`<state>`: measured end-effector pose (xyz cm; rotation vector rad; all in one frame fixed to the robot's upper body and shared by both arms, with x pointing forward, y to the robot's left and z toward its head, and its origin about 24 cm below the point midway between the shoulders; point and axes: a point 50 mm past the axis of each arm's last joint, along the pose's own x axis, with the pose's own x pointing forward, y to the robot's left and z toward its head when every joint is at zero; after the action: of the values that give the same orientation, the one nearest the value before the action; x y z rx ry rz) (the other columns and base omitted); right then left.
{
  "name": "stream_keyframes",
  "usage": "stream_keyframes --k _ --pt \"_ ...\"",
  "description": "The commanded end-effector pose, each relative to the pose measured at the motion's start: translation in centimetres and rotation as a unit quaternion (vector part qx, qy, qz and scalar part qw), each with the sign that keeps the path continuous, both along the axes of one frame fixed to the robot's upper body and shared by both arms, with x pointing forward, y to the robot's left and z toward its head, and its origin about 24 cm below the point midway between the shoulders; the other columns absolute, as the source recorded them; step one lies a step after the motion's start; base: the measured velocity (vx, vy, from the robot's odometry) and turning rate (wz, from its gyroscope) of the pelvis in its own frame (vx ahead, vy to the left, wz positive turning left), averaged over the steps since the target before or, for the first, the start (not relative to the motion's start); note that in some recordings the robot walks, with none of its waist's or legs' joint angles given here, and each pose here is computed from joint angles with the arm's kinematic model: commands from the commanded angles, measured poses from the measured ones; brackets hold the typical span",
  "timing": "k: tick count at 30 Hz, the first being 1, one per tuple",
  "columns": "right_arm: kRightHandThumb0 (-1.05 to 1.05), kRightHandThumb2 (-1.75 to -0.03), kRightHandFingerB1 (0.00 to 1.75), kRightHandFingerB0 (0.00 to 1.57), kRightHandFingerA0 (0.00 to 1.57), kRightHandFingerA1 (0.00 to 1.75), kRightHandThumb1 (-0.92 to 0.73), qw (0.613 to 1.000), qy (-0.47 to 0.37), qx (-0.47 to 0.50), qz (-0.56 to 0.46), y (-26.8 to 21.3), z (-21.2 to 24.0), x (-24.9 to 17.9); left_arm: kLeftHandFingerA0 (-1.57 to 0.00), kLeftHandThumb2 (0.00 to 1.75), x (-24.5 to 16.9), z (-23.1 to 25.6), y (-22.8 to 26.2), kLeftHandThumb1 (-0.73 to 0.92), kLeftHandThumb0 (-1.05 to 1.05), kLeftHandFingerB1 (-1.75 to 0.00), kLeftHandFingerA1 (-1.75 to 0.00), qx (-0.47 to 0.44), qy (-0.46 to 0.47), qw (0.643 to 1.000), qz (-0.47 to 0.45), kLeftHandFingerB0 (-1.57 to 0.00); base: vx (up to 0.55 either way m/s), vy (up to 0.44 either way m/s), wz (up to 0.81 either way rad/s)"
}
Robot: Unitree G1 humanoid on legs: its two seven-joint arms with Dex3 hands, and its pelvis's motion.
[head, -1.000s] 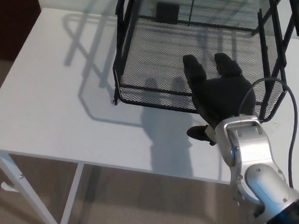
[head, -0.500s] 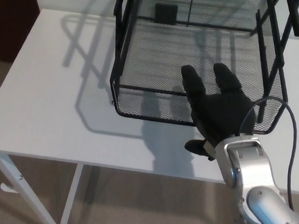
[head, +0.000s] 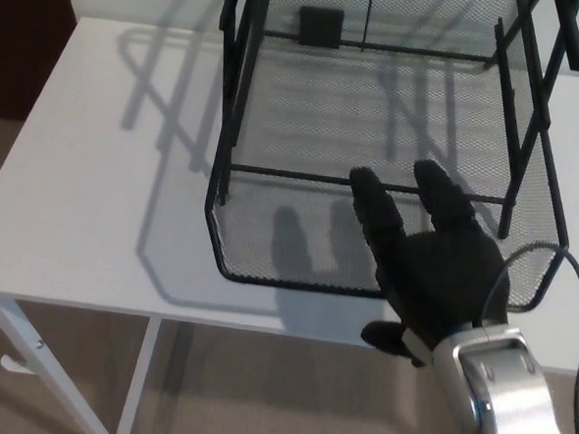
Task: The robot walks towards a file tray kept in the middle of a desk and uses its right hand to grab a tray and pulls it out towards itself
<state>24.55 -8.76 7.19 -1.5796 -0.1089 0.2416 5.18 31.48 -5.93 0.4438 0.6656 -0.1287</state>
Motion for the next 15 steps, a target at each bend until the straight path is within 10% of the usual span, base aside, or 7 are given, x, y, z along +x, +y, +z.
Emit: stream_keyframes --k 1,15 --pt "-0.80 -0.83 0.00 0.00 0.00 0.02 -0.50 0.999 0.052 -0.011 0.011 -0.3 -1.9 -2.1 -0.54 0.62 -0.2 0.0 0.5 0.32 -0.47 -0.42 -0.47 0.004 0.007 1.000 0.006 -0.37 0.00 0.000 0.00" --pt "-0.80 -0.83 0.03 0.00 0.00 0.02 -0.50 0.999 0.008 0.015 0.049 0.1 0.7 -4.4 -0.52 0.62 -0.3 -0.1 0.7 0.32 -0.46 -0.41 -0.46 0.004 0.015 1.000 0.013 -0.36 0.00 0.000 0.00"
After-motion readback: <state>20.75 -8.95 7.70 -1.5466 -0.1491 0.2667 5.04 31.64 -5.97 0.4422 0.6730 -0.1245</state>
